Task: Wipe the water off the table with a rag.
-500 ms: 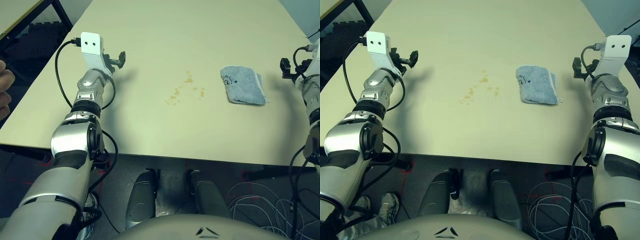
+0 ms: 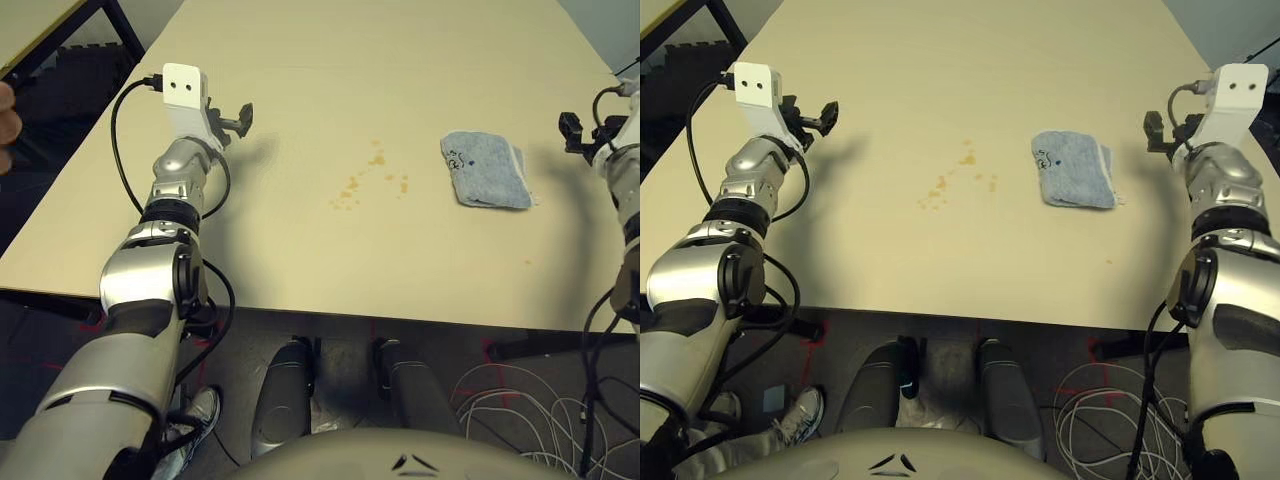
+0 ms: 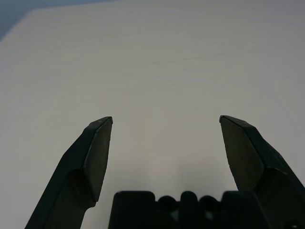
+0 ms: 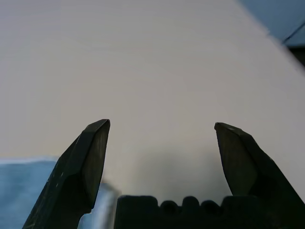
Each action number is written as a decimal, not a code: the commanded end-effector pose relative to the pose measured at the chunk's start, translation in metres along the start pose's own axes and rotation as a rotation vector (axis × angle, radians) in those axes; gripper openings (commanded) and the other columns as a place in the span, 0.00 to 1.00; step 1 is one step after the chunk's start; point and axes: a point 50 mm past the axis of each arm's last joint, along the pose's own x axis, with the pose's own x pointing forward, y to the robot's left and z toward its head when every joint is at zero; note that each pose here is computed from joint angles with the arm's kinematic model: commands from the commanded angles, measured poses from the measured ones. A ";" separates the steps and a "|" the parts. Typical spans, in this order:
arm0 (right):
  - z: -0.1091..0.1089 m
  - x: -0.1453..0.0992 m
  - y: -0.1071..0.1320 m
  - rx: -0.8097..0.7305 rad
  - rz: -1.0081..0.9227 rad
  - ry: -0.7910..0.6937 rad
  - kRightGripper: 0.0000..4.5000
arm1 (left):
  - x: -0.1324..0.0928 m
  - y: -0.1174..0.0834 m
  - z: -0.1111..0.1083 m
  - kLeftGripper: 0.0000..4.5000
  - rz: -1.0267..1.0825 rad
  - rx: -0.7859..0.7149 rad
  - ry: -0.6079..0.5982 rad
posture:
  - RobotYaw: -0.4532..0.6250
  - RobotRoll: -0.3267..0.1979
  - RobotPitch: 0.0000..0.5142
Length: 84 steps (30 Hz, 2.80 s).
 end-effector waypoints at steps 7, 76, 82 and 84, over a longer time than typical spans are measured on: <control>-0.017 -0.019 -0.005 0.046 0.165 0.370 0.99 | -0.004 -0.014 0.048 1.00 -0.539 0.136 0.106 | 0.44 0.62 0.36; -0.011 0.021 0.130 0.212 0.499 0.504 0.00 | -0.012 -0.027 0.055 1.00 -0.835 0.171 0.212 | 0.49 0.62 0.37; 0.014 0.017 0.192 0.192 0.670 0.520 0.00 | -0.008 -0.031 0.058 1.00 -0.836 0.177 0.197 | 0.46 0.62 0.36; 0.009 0.015 0.211 0.191 0.716 0.542 0.00 | -0.008 -0.032 0.059 1.00 -0.835 0.178 0.194 | 0.46 0.62 0.36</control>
